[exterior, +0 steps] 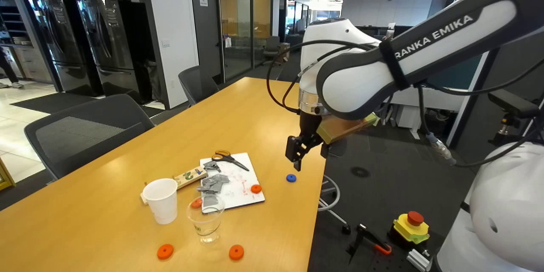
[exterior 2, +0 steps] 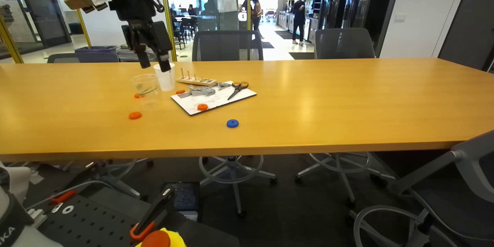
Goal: Put the blue disc in the clear cup and the orange discs in the white cup
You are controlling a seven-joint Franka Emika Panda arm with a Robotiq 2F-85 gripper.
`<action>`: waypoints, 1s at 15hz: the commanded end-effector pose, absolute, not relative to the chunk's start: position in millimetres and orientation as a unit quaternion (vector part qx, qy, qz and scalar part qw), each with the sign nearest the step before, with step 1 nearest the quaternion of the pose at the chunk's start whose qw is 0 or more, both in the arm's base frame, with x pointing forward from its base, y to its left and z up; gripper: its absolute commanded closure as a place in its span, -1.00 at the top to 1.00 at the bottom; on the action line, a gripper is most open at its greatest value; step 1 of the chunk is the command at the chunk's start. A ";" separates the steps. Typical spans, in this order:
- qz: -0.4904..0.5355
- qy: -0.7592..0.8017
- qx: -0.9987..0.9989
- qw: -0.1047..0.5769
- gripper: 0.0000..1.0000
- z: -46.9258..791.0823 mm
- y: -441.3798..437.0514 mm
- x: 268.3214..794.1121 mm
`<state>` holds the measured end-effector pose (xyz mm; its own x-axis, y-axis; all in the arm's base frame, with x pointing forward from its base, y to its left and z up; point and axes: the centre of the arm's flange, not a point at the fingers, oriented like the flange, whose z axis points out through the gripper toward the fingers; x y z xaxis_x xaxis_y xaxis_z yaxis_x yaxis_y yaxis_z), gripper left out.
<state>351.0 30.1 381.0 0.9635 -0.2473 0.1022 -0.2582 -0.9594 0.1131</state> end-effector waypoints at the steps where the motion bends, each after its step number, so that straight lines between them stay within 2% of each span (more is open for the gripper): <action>1: 0.044 -0.142 0.987 0.058 1.00 350.2 7.7 374.9; 9: 0.020 -0.171 0.985 0.024 1.00 298.2 -33.1 404.8; 15: -0.001 -0.184 0.983 0.023 1.00 267.8 -52.8 433.2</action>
